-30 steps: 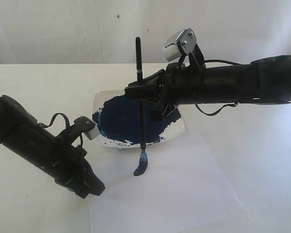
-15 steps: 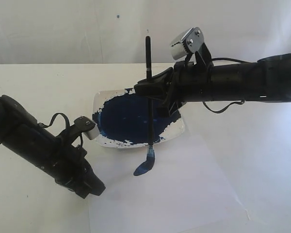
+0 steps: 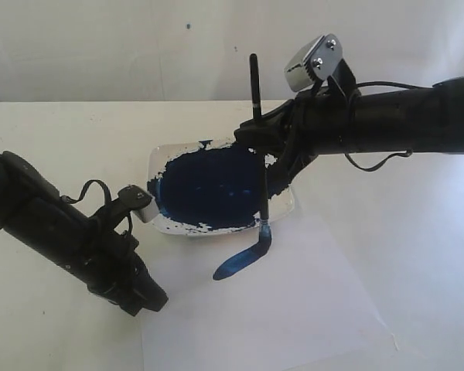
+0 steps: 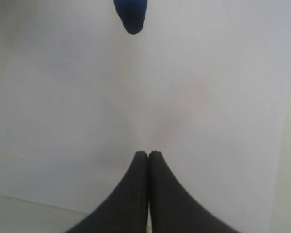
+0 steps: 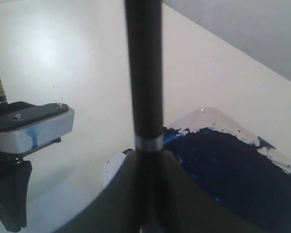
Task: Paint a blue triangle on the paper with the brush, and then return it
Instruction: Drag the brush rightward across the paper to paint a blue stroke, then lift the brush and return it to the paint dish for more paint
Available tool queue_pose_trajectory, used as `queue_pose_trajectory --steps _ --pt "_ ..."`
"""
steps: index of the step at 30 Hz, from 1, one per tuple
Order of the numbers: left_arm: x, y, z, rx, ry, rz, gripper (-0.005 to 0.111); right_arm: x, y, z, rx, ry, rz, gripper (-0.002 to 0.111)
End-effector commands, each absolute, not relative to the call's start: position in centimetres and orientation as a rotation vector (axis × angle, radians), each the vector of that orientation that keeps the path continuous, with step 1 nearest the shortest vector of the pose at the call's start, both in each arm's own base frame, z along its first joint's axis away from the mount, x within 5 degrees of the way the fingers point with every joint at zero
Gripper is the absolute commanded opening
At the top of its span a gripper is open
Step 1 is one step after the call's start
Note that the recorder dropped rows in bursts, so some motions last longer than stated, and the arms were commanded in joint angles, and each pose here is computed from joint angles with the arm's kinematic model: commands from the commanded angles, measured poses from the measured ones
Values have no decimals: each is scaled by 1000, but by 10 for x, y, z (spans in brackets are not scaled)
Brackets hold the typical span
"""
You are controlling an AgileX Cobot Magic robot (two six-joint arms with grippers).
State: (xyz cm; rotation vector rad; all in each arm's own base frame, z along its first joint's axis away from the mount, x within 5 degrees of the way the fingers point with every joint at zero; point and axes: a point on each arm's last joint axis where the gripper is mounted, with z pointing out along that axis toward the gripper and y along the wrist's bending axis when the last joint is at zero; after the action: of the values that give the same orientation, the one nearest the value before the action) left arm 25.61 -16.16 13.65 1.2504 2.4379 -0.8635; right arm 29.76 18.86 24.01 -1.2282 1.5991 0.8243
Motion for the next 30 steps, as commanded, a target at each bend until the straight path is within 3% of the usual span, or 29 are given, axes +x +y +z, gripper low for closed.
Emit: queue_pose_trajectory --steps 1,14,22,30 --pt "254 -161 138 1240 2439 -894 0 300 179 240 -1254 1610 756 0" --pt "254 -161 138 1240 2439 -894 0 299 171 250 -1295 1615 602 0" --pt "255 -161 138 1239 2439 -892 0 294 171 258 -1275 1612 641 0" --pt "254 -161 138 1240 2439 -894 0 275 167 296 -1245 1517 655 0"
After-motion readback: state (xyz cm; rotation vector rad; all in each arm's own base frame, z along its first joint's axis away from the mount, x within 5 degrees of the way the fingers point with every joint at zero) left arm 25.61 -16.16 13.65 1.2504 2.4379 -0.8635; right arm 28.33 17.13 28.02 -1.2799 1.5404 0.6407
